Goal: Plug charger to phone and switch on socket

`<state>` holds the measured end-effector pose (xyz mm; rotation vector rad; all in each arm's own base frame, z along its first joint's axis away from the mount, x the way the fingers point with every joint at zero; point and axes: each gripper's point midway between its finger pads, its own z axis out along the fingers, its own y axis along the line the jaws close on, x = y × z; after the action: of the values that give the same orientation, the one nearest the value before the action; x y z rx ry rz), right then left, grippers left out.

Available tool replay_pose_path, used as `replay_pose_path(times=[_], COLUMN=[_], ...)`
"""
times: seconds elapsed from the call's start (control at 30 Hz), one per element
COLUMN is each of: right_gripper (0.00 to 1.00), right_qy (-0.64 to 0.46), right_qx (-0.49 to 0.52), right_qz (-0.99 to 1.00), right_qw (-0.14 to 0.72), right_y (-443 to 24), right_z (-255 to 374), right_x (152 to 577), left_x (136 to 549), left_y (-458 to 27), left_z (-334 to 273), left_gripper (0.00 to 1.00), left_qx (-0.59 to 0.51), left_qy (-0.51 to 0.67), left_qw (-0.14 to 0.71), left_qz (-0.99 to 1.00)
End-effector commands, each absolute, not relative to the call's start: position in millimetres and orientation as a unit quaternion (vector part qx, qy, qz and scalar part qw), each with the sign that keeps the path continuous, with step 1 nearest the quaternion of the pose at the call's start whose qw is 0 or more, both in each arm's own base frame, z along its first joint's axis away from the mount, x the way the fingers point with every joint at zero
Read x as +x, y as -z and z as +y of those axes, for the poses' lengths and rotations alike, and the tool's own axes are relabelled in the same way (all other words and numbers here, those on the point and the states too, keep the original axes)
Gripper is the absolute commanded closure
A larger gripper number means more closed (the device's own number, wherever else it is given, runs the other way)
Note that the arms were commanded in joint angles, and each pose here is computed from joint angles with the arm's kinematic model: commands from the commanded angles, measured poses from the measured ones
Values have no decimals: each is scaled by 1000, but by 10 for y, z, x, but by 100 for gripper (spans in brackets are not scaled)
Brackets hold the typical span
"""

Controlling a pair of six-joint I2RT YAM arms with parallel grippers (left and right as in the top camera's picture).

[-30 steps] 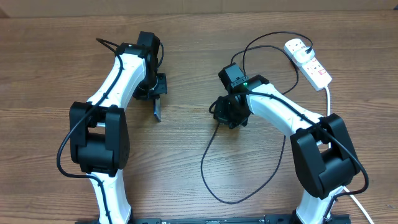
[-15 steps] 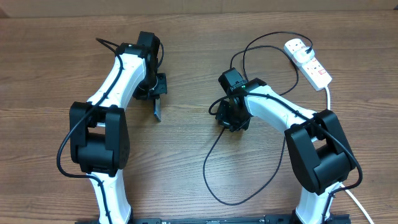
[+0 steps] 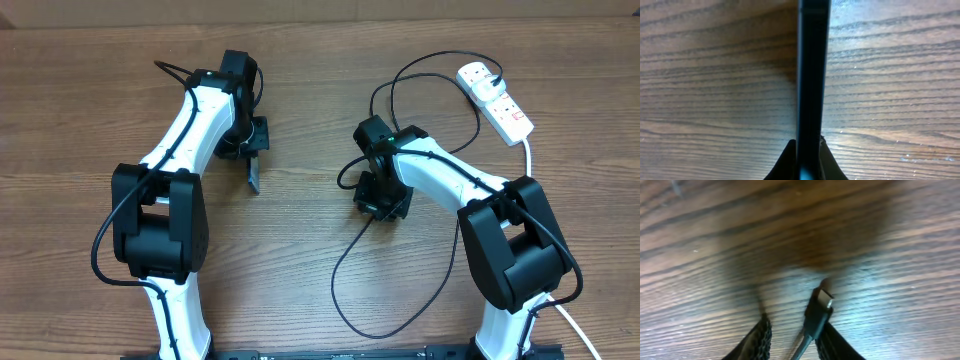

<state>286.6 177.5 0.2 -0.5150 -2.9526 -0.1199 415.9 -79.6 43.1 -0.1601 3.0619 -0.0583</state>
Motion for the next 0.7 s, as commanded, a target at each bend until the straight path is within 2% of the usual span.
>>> replay_pose_path(times=[0.0, 0.03, 0.1, 0.53, 0.6, 0.67], right_gripper=[65, 62, 50, 48, 30, 26], right_qy=[-3, -17, -44, -78, -70, -52], right_qx=[-177, -177, -177, -180, -160, -139], right_qz=[-981, -981, -981, -977, -980, -983], right_qw=[73, 73, 70, 82, 95, 112], right_y=[113, 99, 64, 19, 14, 8], right_z=[1620, 1571, 1474, 1349, 1361, 1391], right_x=[2828, 2816, 2805, 2710, 2678, 2643], left_x=[4159, 4162, 4167, 4161, 4155, 4155], left_y=[-380, -380, -380, -380, -379, -379], left_z=[-824, -824, -825, -825, -824, -824], left_gripper=[96, 96, 96, 96, 96, 96], left_qx=[-58, -58, -57, -56, -56, -57], left_qy=[31, 31, 32, 31, 31, 31], left_qw=[33, 34, 35, 33, 32, 32], left_qz=[997, 997, 997, 997, 997, 997])
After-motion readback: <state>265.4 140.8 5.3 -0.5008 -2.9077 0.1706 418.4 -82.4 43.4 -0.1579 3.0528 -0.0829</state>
